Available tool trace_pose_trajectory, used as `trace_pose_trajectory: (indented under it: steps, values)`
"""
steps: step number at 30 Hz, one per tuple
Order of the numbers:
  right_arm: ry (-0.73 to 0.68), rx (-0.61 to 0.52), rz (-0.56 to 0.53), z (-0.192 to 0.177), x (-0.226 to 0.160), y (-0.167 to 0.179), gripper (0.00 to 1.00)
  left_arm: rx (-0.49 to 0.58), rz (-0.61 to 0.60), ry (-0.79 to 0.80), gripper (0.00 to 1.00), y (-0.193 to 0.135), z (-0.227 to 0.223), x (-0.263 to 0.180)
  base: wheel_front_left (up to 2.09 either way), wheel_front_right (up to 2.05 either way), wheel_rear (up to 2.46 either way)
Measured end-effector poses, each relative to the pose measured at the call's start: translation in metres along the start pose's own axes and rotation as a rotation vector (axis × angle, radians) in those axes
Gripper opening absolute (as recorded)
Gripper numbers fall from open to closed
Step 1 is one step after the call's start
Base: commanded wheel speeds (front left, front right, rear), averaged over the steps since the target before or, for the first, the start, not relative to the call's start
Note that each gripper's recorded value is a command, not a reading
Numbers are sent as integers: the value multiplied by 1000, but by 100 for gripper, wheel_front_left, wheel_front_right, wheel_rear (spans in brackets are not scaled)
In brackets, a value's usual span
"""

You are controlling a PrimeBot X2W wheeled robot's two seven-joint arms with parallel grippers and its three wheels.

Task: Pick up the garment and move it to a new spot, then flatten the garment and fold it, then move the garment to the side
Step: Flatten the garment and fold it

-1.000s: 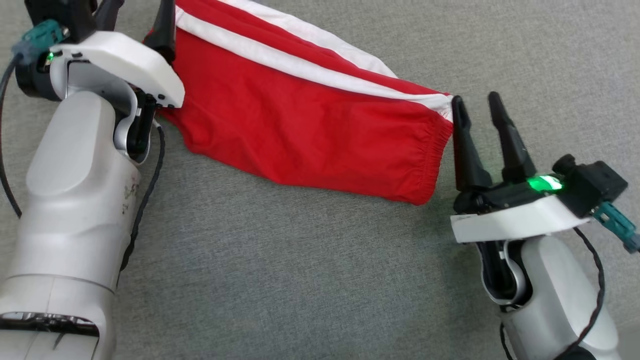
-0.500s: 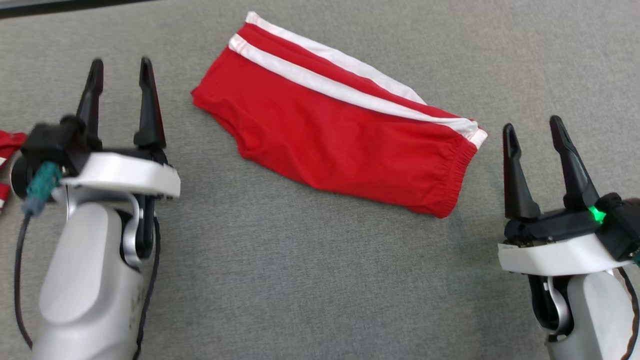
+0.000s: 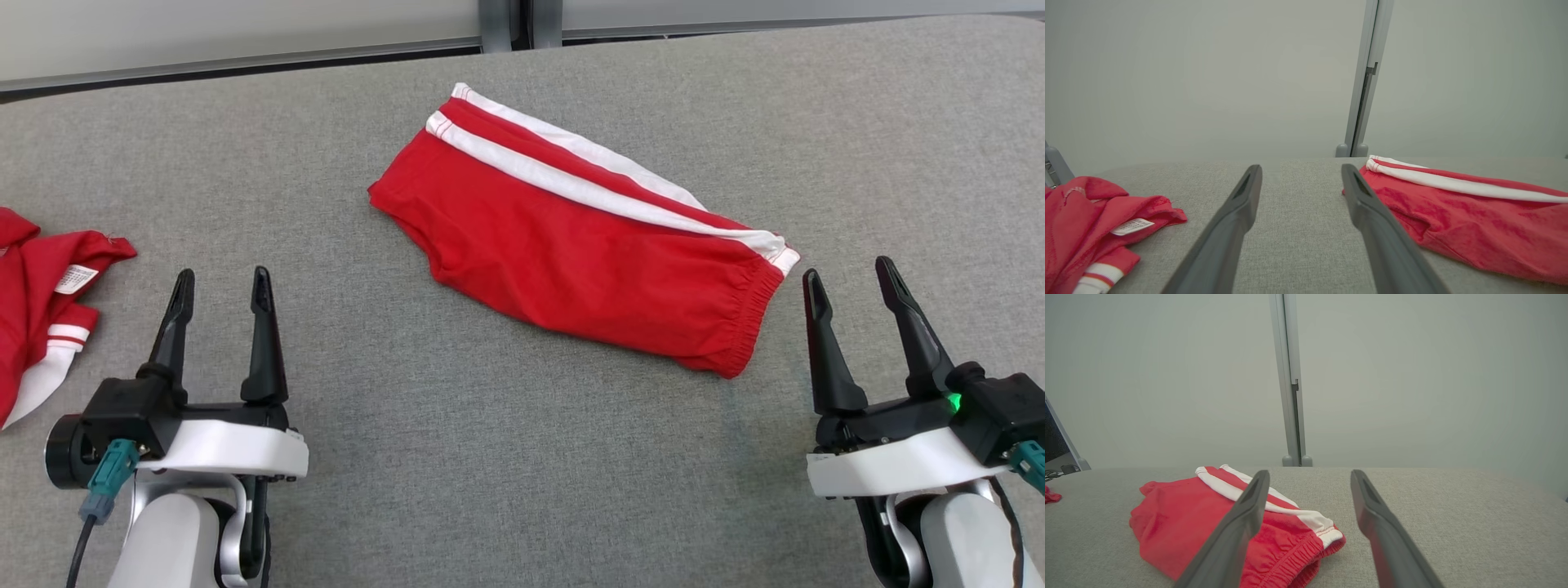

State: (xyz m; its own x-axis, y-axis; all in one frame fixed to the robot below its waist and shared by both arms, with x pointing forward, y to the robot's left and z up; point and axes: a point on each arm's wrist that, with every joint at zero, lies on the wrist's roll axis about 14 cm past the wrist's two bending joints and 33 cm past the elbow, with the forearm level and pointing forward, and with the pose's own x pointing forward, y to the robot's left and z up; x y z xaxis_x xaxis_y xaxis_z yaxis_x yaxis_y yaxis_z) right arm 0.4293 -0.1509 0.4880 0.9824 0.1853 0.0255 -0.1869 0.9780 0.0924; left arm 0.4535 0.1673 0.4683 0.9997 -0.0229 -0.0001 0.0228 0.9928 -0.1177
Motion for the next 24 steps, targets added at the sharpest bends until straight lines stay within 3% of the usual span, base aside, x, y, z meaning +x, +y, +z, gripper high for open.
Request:
trace_pose_trajectory:
  steps: [17,24]
  values:
    - [11,1,0,0,-1,0,100,-5,-3,12,100,-1,-2,-3,0,0,0]
    - [25,15,2,-7,5,1,100,-9,-107,13,100,-30,2,20,0,0,0]
